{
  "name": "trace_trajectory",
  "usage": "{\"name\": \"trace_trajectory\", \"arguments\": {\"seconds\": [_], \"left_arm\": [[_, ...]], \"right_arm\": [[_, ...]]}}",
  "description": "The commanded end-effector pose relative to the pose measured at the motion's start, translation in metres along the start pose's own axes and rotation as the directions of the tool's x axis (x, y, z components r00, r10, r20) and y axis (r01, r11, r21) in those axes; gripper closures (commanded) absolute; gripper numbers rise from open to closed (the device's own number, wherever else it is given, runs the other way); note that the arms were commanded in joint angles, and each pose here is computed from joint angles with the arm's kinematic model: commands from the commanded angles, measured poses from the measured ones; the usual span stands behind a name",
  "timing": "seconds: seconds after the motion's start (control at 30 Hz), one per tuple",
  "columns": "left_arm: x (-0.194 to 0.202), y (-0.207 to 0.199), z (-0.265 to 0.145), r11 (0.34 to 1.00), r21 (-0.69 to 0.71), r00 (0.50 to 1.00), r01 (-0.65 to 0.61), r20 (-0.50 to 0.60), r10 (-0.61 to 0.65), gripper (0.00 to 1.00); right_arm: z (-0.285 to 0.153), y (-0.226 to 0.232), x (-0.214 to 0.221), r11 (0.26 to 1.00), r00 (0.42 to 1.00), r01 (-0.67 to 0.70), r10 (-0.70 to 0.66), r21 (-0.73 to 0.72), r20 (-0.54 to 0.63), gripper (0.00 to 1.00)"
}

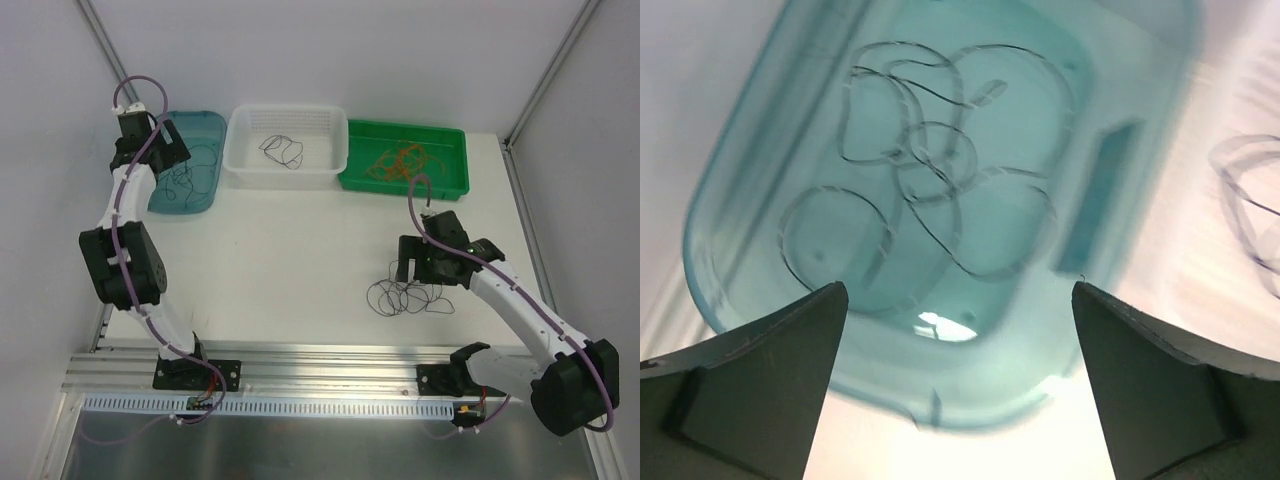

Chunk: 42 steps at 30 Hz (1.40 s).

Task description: Untangle the cables

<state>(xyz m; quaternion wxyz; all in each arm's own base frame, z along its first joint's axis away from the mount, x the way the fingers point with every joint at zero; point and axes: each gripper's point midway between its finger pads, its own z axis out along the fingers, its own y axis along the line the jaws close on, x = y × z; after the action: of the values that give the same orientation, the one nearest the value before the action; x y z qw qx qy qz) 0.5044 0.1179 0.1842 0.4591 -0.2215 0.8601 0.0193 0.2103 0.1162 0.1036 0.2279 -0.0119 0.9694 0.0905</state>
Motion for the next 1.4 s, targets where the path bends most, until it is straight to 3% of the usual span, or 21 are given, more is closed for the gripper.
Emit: {"name": "trace_trajectory", "arguments": {"seconds": [0.0,0.13,0.27,0.37,0.4,0.5,0.67,0.7,0.73,0.8,0.9,1.07,1.2,1.37], "left_arm": [[-0.022,-0.05,-0.083,0.978,0.207,0.995,-0.01,0.101,-0.011,0.02],[0.005,-0.084,-0.161,0.936,0.346,0.989,-0.071,0.143,0.022,0.01],[0.071,-0.12,-0.214,0.841,0.529,0.993,-0.115,0.09,0.079,0.01],[0.105,-0.127,-0.245,0.78,0.617,0.994,-0.11,0.059,0.093,0.01],[0.113,-0.133,-0.265,0.73,0.673,0.992,-0.121,0.064,0.105,0.01],[0.143,-0.131,-0.283,0.682,0.724,0.992,-0.103,0.023,0.126,0.01],[0.179,-0.117,-0.293,0.672,0.736,0.989,-0.081,-0.023,0.145,0.01],[0.18,-0.115,-0.297,0.667,0.74,0.99,-0.083,-0.014,0.139,0.01],[0.184,-0.113,-0.298,0.669,0.74,0.99,-0.075,-0.023,0.136,0.01],[0.19,-0.11,-0.301,0.665,0.744,0.99,-0.065,-0.033,0.134,0.01],[0.195,-0.109,-0.304,0.66,0.749,0.988,-0.059,-0.051,0.146,0.01],[0.199,-0.11,-0.303,0.653,0.756,0.985,-0.051,-0.072,0.159,0.01],[0.209,-0.122,-0.299,0.633,0.774,0.967,-0.008,-0.154,0.201,0.02],[0.226,-0.142,-0.293,0.613,0.787,0.932,-0.067,-0.171,0.321,0.02]], "right_arm": [[-0.003,-0.024,-0.003,0.991,0.992,-0.12,0.118,0.063,0.042,0.08],[0.019,-0.021,0.007,0.978,0.977,-0.209,0.21,0.013,-0.026,0.1],[0.043,-0.007,0.011,0.97,0.97,-0.238,0.234,-0.055,-0.065,0.12],[0.056,0.005,0.021,0.982,0.977,-0.177,0.167,-0.066,-0.133,0.14],[0.056,0.017,0.019,0.989,0.985,-0.125,0.113,-0.084,-0.132,0.14],[0.061,0.055,0.024,0.989,0.987,-0.014,-0.009,-0.147,-0.159,0.19],[0.066,0.128,0.034,0.953,0.965,0.143,-0.195,-0.267,-0.178,0.27],[0.07,0.145,0.055,0.933,0.935,0.204,-0.275,-0.297,-0.222,0.28],[0.064,0.169,0.047,0.908,0.928,0.246,-0.322,-0.339,-0.188,0.29],[0.06,0.189,0.07,0.85,0.862,0.373,-0.466,-0.373,-0.2,0.3],[0.04,0.212,0.075,0.789,0.822,0.447,-0.548,-0.421,-0.156,0.31],[0.007,0.199,0.066,0.78,0.836,0.463,-0.542,-0.421,-0.087,0.3],[-0.01,0.165,0.051,0.827,0.867,0.469,-0.498,-0.311,-0.015,0.25],[-0.016,0.134,0.04,0.895,0.926,0.373,-0.378,-0.245,0.029,0.24]]}}
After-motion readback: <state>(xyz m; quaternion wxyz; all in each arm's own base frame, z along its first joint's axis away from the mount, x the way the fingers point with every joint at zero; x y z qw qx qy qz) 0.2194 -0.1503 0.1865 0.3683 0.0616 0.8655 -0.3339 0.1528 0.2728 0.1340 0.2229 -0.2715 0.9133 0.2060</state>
